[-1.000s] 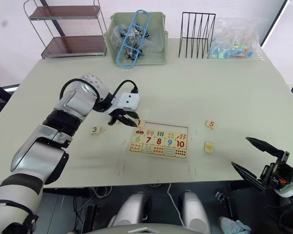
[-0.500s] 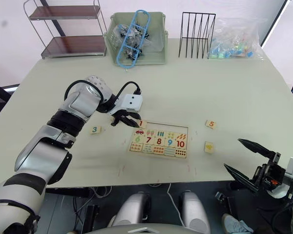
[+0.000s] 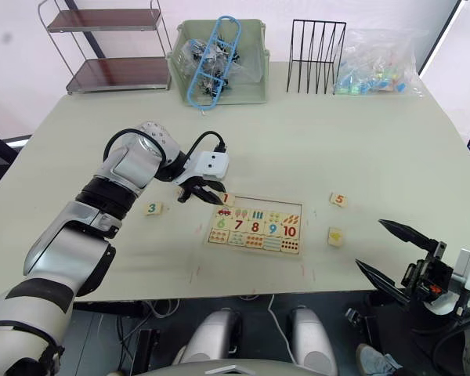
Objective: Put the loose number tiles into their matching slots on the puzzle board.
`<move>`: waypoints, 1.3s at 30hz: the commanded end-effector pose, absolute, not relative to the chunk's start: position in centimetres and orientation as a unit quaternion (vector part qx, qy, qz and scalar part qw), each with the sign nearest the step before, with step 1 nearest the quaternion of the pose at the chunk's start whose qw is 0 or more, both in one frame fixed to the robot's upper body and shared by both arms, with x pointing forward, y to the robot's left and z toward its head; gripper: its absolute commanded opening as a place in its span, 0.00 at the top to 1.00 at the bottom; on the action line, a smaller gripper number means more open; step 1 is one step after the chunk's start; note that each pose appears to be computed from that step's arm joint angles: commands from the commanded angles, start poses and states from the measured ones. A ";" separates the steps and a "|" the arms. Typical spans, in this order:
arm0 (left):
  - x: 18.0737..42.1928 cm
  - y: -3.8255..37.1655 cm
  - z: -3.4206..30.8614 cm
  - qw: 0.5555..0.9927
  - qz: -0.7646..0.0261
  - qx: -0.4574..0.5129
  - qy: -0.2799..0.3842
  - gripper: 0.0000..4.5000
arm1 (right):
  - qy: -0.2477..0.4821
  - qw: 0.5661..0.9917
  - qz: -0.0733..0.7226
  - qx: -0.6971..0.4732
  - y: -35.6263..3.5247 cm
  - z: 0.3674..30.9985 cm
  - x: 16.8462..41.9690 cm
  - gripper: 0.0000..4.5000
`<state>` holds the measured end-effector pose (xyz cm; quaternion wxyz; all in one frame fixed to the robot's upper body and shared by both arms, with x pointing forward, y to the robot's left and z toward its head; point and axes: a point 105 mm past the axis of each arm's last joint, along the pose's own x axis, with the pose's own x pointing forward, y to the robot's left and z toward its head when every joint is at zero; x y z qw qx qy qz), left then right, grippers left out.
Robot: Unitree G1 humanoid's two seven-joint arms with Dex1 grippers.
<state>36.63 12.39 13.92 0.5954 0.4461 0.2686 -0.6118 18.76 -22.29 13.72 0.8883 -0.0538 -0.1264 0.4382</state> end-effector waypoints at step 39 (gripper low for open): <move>36.8 12.7 14.5 0.600 -0.613 0.439 0.268 0.02 | -0.144 0.880 0.446 -0.078 -21.5 14.5 19.2 0.00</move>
